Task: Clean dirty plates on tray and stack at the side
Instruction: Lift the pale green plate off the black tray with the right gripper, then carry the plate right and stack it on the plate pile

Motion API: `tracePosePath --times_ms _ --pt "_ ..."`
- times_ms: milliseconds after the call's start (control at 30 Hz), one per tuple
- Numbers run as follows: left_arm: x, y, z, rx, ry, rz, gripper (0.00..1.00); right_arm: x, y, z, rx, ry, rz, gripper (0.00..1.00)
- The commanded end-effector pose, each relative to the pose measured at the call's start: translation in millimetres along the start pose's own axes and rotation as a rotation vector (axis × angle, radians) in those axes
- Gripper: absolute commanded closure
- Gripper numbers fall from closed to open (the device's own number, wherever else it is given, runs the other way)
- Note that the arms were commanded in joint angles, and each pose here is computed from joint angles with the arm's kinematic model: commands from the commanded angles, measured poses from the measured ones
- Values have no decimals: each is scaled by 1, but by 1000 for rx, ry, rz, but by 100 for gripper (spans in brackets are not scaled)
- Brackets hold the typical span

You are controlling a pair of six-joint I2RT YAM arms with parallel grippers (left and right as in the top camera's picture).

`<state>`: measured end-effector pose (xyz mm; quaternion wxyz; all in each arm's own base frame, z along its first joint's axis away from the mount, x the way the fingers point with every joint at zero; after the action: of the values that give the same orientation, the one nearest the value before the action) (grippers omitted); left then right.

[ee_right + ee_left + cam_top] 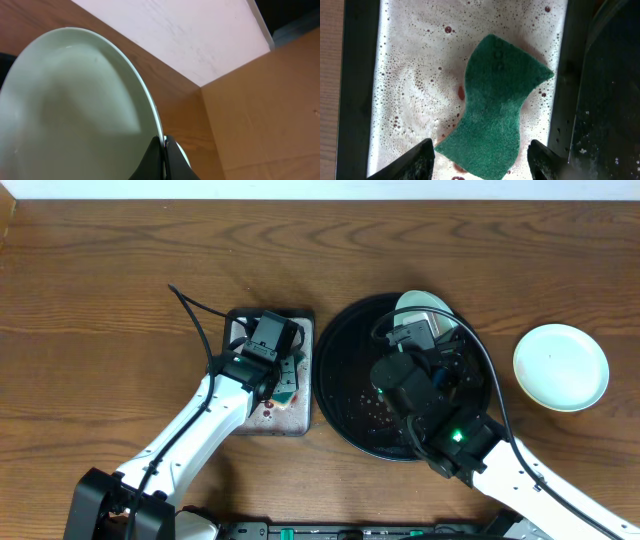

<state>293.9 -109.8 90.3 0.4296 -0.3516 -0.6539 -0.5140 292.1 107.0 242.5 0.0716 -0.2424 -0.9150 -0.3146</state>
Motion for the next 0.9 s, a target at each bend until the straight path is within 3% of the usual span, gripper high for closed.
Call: tracePosePath --times_ms 0,67,700,867 --pt "-3 -3 4 12 13 10 38 7 7 -7 11 -12 -24 99" --pt "-3 -3 4 12 13 10 38 6 8 -11 -55 -33 -24 99" --pt "-3 -3 5 12 15 12 38 2 11 -11 -78 -18 -29 99" --pt "-3 -3 5 12 15 12 38 -20 -2 -10 -283 45 23 99"
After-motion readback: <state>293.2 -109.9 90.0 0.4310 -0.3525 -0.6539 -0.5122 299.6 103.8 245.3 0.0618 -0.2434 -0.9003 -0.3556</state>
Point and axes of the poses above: each gripper's point midway between its finger pads, its own x axis back along the fingers, its own z axis along the line the jaws close on, y = z × x, the point moved 2 cm from there along x, back along the fingers, and after that the axes turned 8 degrees about x, right-handed, at the moved point
